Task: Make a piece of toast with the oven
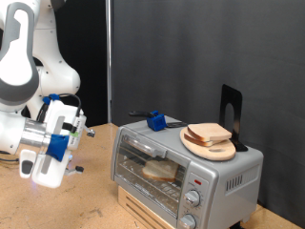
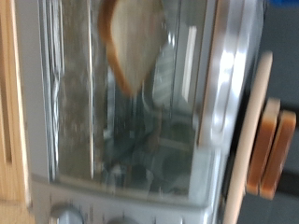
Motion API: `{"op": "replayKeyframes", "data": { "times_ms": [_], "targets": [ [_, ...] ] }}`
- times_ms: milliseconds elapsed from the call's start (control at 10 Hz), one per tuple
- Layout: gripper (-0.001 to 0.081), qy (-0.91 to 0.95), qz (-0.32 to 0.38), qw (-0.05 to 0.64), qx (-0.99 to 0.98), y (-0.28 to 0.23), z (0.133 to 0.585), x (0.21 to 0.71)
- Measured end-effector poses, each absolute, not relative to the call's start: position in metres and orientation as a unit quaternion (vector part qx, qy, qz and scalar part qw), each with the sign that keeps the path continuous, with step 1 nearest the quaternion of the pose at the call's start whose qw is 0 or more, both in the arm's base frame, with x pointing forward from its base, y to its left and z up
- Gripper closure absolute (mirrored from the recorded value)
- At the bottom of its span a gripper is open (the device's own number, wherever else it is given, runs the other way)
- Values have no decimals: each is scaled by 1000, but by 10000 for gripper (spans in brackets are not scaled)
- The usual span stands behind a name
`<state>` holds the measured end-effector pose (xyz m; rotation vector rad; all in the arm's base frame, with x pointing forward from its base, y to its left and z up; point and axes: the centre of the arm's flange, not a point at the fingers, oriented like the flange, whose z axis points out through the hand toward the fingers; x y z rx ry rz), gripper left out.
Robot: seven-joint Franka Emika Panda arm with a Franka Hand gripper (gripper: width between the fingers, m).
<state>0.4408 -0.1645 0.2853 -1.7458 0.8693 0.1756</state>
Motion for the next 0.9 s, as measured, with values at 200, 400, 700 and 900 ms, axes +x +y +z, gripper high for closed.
{"op": "replayKeyframes", "data": {
  "times_ms": [200,400,700,900],
  "targets": [
    [0,390,57,569,-722,-174,284,467],
    [0,395,58,570,-718,-175,278,476],
    [0,359,114,570,-730,-171,277,491],
    [0,355,116,566,-735,-167,267,518]
  ]
}}
